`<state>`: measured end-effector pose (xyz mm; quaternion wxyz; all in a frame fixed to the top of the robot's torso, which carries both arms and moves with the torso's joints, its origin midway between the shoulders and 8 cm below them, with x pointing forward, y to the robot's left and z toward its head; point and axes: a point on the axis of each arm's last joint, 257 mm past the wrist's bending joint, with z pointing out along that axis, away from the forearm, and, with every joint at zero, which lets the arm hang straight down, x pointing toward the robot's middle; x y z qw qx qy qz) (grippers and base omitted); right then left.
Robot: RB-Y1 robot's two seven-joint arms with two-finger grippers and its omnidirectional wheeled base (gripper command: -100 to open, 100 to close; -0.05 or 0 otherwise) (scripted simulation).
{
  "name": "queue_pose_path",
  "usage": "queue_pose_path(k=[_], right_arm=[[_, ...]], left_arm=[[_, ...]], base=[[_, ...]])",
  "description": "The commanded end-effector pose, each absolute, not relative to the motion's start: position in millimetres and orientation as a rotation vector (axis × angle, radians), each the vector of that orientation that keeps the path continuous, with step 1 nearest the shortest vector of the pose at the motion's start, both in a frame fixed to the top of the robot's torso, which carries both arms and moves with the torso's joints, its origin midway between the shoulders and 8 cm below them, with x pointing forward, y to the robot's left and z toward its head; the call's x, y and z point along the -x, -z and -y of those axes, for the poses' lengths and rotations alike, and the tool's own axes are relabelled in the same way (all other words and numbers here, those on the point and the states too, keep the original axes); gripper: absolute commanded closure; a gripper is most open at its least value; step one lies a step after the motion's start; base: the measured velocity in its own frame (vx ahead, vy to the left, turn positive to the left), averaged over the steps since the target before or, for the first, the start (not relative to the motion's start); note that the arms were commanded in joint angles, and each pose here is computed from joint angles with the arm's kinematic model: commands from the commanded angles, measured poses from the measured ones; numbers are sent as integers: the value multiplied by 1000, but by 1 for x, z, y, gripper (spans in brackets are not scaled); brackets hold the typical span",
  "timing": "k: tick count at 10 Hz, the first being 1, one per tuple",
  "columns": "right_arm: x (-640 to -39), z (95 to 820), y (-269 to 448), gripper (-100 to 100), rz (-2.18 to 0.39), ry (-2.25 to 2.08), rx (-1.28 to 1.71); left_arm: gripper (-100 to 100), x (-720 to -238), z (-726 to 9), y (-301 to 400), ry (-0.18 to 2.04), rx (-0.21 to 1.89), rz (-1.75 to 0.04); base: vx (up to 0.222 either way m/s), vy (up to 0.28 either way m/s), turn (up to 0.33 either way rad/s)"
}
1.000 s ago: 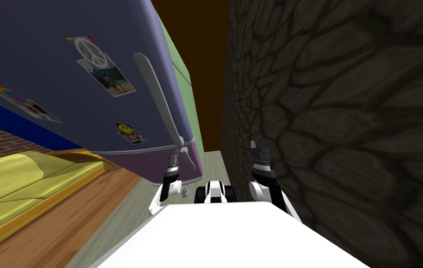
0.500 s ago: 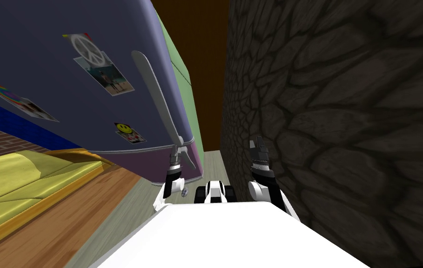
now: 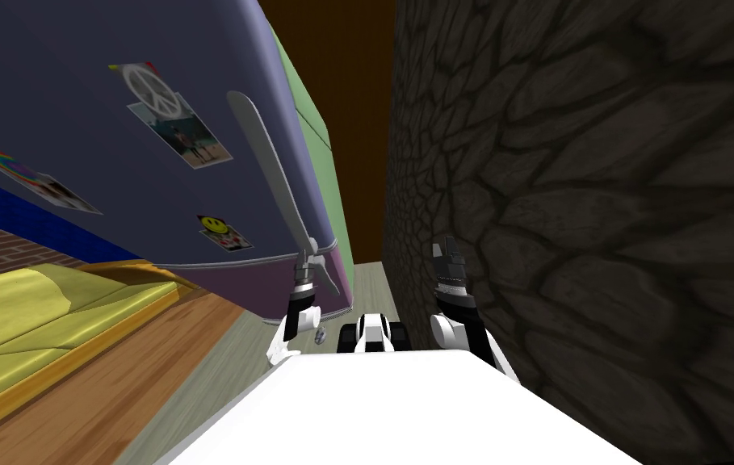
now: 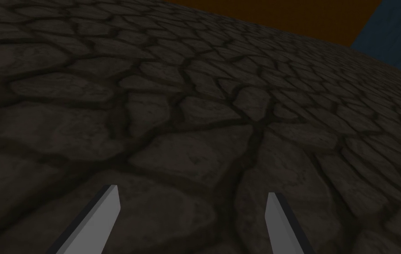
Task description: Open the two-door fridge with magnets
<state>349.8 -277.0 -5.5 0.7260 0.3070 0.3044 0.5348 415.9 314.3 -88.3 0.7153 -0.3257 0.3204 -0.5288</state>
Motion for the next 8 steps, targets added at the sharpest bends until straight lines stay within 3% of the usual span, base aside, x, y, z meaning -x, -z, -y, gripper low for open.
queue_pose_path(k=[1,2,6,8], right_arm=[[-350,277,5,0,-671,-1179,-677],[-350,277,5,0,-671,-1180,-677],[-350,277,5,0,-671,-1181,-676],[-350,277,5,0,-671,-1181,-676]], left_arm=[[-100,-418,-314,85,1171,722,-709],[100,-415,-314,92,1170,722,-711],[100,-412,-307,96,1195,714,-723],[100,-413,-302,93,1221,703,-733]], base=[[14,2,1],[-22,-7,-4],[-51,9,-15],[-227,192,-123]])
